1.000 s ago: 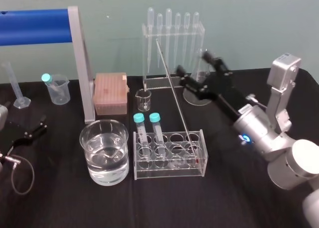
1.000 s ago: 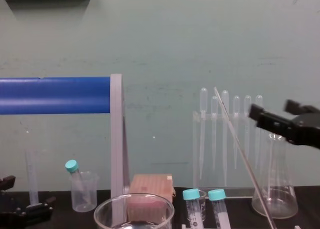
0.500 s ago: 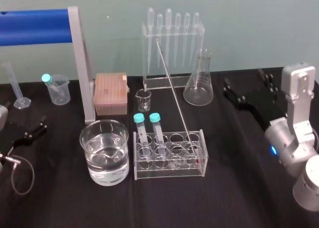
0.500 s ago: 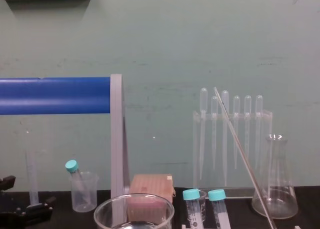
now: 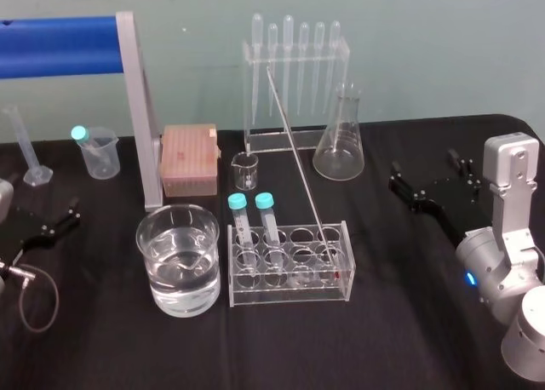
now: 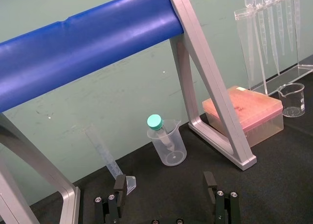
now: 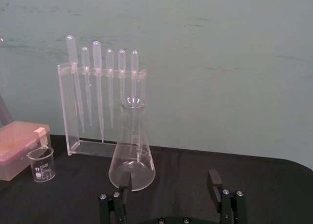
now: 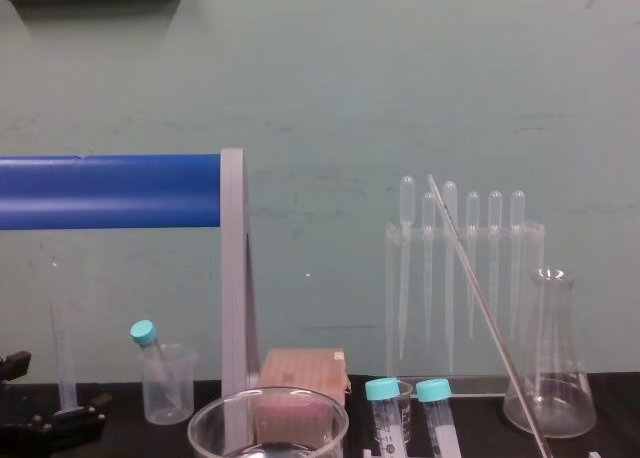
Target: Hold the thermometer with one hand and immerse one end into the beaker, then reinsert it into the test tube rack.
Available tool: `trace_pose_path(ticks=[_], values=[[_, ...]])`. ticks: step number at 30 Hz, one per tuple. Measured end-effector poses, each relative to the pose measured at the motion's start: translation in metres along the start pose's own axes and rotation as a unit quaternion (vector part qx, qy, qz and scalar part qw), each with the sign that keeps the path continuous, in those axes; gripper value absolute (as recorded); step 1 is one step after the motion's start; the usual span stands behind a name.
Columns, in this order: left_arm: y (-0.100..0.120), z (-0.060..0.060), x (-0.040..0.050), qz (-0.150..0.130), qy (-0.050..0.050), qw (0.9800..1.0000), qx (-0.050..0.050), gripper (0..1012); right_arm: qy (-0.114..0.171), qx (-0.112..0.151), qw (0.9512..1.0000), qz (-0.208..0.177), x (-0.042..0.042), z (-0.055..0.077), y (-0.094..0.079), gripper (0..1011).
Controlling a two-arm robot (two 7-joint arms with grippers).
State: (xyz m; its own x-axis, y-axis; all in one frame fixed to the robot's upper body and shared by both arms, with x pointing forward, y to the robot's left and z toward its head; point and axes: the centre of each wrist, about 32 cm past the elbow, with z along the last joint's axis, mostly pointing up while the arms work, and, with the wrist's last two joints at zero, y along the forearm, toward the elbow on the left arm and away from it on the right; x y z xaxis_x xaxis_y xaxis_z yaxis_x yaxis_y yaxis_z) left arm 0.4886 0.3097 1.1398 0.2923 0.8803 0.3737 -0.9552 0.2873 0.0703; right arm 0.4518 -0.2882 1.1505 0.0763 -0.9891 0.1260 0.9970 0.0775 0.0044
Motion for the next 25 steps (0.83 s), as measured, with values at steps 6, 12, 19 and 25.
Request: trace_pose_path(ticks=[6,12,19,25], values=[[0.0000,0.0000,0.0000,0.000,0.000,1.0000,0.000,1008,-0.001,0.000,1.0000,0.000,0.0003,0.0003,-0.0001,1004],[0.0000,0.0000,0.0000,0.000,0.000,1.0000,0.000,1008,-0.002,0.000,1.0000,-0.001,0.0003,0.0005,-0.0002,1004],[0.0000,0.0000,0.0000,0.000,0.000,1.0000,0.000,1008,-0.003,0.001,1.0000,-0.001,0.0002,0.0007,-0.0002,1004],[0.0000,0.0000,0.0000,0.000,0.000,1.0000,0.000,1008,-0.003,0.001,1.0000,-0.001,0.0002,0.0009,-0.0003,1004]])
